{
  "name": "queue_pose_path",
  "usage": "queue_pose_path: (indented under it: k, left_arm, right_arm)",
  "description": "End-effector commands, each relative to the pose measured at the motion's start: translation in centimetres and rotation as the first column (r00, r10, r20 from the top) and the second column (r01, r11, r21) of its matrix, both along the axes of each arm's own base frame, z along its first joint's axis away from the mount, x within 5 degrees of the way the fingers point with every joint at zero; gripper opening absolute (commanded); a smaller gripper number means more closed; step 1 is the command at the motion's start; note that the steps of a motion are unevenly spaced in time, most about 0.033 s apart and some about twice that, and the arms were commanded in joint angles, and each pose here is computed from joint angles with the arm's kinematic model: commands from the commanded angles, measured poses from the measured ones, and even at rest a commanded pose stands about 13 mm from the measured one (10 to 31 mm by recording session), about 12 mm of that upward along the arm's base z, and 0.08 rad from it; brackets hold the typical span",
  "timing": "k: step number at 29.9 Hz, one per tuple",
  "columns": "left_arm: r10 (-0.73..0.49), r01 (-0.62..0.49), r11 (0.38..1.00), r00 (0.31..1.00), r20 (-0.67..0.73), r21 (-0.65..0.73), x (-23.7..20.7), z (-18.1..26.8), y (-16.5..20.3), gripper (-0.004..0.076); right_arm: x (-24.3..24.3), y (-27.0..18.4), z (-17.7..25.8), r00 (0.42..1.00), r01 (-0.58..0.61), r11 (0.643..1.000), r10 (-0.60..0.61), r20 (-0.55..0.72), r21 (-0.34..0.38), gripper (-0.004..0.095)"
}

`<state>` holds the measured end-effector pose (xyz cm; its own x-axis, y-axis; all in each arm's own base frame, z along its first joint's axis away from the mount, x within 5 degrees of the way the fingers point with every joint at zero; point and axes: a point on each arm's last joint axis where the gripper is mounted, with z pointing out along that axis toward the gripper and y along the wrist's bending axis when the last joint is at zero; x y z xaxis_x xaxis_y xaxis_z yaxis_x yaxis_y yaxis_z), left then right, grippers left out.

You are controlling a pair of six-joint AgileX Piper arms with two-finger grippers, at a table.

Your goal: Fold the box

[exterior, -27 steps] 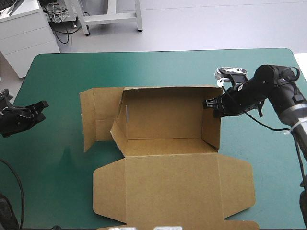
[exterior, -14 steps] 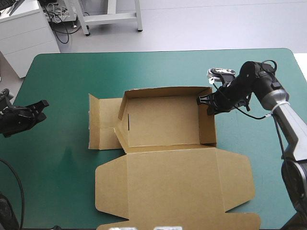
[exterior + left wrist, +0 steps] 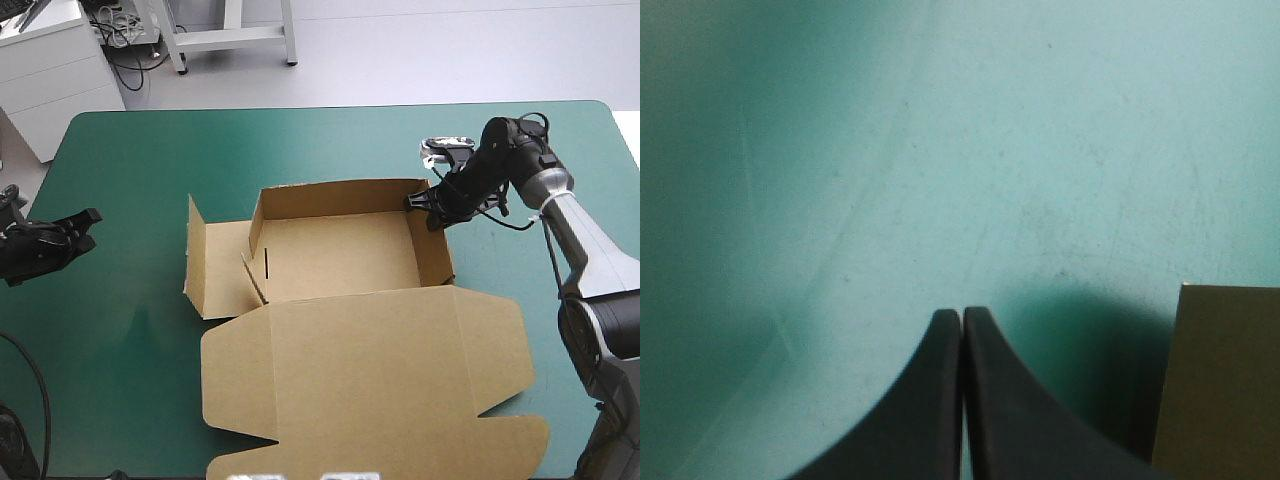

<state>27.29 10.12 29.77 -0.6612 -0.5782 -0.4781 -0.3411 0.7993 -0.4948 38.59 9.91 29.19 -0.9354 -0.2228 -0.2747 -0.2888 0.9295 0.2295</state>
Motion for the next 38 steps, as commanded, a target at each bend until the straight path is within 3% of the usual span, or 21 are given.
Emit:
queue_pose_path:
  k: [1, 5, 8, 11, 16, 20, 24, 29, 36, 38]
  left_arm:
    - [0.026, -0.027, 1.0, 0.995, 0.091, 0.014, -0.2, 2.1, -0.1, -0.0023]
    - [0.026, -0.027, 1.0, 0.995, 0.091, 0.015, -0.2, 2.1, -0.1, -0.0022]
    - [0.024, -0.026, 1.0, 0.995, 0.092, 0.016, -0.2, 2.1, -0.1, -0.0023]
    - [0.023, -0.024, 1.0, 0.996, 0.092, 0.018, -0.2, 2.1, -0.1, -0.0023]
    - [0.011, -0.014, 0.999, 0.995, 0.094, 0.029, -0.2, 2.1, -0.1, -0.0023]
    - [0.011, -0.014, 0.999, 0.995, 0.094, 0.029, -0.2, 2.1, -0.1, -0.0023]
    - [0.011, -0.014, 0.999, 0.995, 0.094, 0.029, -0.2, 2.1, -0.1, -0.0023]
    - [0.011, -0.014, 0.999, 0.995, 0.094, 0.029, -0.2, 2.1, -0.1, -0.0022]
    - [0.007, -0.01, 1.0, 0.996, 0.09, 0.026, -0.2, 2.1, -0.2, -0.0023]
    - [0.003, -0.005, 1.0, 0.996, 0.087, 0.02, -0.2, 2.1, -0.2, -0.0023]
  right_arm:
    - [-0.3, -0.7, 2.0, 0.997, -0.033, 0.998, 0.036, 0.068, -0.047, 0.0011]
    - [-0.4, -0.7, 1.9, 0.998, -0.029, 0.999, 0.031, 0.054, -0.044, 0.0039]
    - [-0.5, -0.7, 1.9, 0.998, -0.032, 0.998, 0.034, 0.046, -0.046, 0.0116]
    - [-0.5, -0.6, 2.0, 0.999, -0.03, 0.999, 0.032, 0.044, -0.035, 0.0272]
    - [-0.4, -0.3, 2.6, 0.999, 0.034, 0.999, -0.035, 0.039, 0.016, 0.0624]
    - [-0.6, -0.2, 4.7, 0.994, 0.067, 0.996, -0.071, 0.087, 0.054, 0.0795]
    - [-1.7, -0.6, 7.1, 0.983, 0.114, 0.991, -0.123, 0.136, 0.072, 0.0814]
    - [-4.3, -0.6, 9.6, 0.97, 0.135, 0.99, -0.142, 0.199, 0.045, 0.0814]
    - [-7.4, 1.0, 8.9, 0.97, 0.135, 0.986, -0.111, 0.216, -0.099, 0.0814]
    - [-7.2, 1.2, 8.6, 0.971, 0.146, 0.984, -0.123, 0.207, -0.102, 0.0814]
